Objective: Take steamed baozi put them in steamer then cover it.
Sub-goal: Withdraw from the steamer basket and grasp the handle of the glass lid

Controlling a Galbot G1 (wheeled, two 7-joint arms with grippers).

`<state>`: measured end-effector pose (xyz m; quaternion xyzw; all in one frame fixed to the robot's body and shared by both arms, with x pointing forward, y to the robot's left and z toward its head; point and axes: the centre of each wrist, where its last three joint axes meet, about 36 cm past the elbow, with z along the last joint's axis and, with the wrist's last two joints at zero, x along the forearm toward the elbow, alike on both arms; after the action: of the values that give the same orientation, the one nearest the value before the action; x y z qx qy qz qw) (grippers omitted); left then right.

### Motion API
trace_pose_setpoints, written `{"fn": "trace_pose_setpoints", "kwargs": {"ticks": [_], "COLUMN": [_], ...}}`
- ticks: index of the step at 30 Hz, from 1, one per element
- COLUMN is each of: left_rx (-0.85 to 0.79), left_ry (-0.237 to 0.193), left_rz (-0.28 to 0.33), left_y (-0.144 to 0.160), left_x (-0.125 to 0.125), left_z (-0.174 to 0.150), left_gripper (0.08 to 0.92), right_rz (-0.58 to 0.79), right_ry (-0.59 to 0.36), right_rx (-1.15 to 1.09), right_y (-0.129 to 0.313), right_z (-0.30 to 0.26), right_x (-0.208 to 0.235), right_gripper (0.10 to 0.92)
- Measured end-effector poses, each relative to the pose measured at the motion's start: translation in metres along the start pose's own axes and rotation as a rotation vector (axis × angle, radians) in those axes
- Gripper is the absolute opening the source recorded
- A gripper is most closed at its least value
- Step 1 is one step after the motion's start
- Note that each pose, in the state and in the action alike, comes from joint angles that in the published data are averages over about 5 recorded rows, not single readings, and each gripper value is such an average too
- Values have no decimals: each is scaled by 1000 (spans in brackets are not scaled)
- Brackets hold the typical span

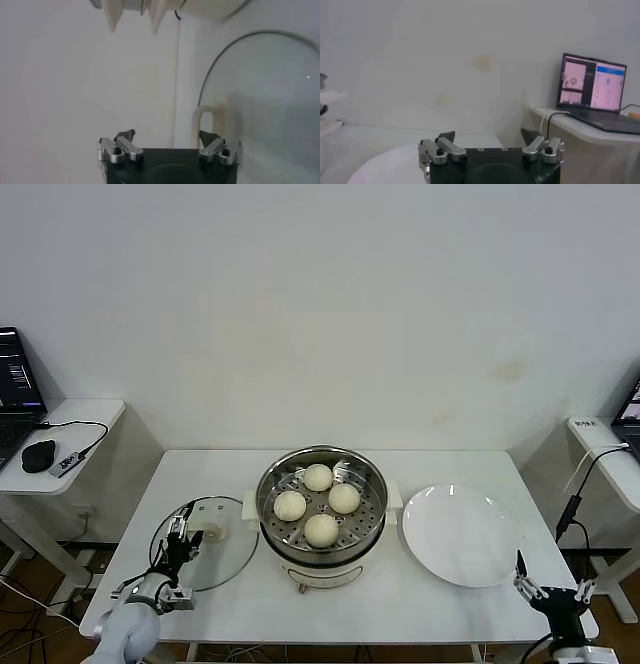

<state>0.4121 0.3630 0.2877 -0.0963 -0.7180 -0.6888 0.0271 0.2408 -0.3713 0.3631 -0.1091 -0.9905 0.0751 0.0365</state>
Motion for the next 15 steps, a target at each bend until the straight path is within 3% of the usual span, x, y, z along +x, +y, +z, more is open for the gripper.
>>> {"fn": "trace_pose_setpoints", "kwargs": {"ticks": [10,15], "left_rx": [-3,-7], "left_ry": [12,15], "left_rz": [3,12], "left_y": [-3,-5], "left_x": [-15,-18], "left_z": [4,5], "left_gripper": [822,723], "right_rz": [-3,-6], "right_ry": [8,12], "right_rx": [2,2], "right_y": [2,3], "right_z": [3,5], "right_x": [3,4], "right_gripper": [823,823]}}
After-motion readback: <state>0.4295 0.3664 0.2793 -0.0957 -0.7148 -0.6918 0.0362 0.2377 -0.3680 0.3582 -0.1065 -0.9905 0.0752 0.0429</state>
